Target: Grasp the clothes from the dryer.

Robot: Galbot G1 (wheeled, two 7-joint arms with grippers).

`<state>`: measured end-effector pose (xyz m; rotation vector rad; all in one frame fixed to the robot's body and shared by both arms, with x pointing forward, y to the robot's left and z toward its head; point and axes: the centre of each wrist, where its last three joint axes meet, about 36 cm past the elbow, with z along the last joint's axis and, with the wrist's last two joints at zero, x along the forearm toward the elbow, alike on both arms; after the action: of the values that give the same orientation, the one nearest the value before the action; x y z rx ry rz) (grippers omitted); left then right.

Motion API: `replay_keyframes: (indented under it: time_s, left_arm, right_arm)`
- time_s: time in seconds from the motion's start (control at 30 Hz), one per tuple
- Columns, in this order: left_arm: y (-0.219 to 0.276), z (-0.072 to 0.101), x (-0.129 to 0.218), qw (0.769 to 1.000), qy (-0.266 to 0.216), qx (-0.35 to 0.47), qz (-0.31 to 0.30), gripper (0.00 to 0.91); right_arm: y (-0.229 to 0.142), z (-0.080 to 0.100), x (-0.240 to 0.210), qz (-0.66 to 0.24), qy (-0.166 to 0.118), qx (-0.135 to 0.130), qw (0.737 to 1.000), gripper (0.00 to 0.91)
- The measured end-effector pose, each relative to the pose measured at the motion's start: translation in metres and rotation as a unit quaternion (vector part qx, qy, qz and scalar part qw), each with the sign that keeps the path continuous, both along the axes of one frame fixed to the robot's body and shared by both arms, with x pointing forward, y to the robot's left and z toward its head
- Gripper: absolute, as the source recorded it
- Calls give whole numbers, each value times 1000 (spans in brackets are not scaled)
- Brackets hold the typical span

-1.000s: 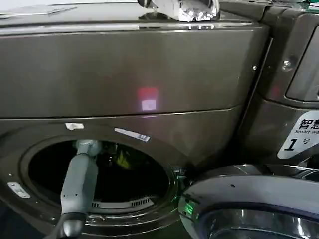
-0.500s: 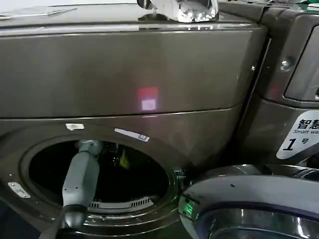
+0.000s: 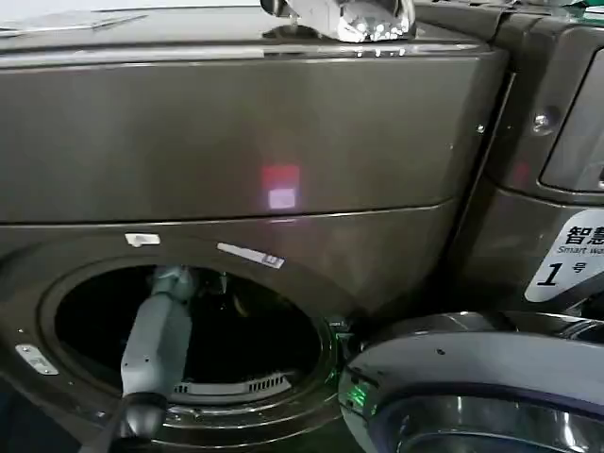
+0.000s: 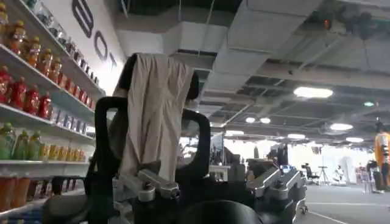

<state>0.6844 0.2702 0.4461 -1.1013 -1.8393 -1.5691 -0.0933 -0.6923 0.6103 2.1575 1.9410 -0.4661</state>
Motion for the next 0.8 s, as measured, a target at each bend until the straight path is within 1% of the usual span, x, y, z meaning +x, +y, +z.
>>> replay_keyframes:
  time_s: [0.17, 0.3, 0.4, 0.53, 0.67, 0.8]
  left_arm:
    - [-8, 3, -11, 992, -87, -69, 52, 0]
    - [-18, 5, -23, 971, -158, -141, 114, 0]
    - [-23, 4, -33, 944, -201, -200, 169, 0]
    - [-28, 2, -47, 898, -248, -275, 239, 0]
    - [-35, 0, -64, 849, -273, -340, 299, 0]
    - [-37, -2, -79, 804, -283, -388, 350, 0]
  right_arm:
    - [4, 2, 7, 11, 4, -3, 1000, 907]
    - [7, 1, 13, 19, 7, -4, 1000, 907]
    - [7, 1, 15, 23, 10, -6, 1000, 907]
    - [9, 3, 18, 30, 10, -8, 999, 907]
    - [10, 1, 23, 37, 7, -7, 999, 907]
    - [10, 0, 25, 40, 3, -8, 999, 907]
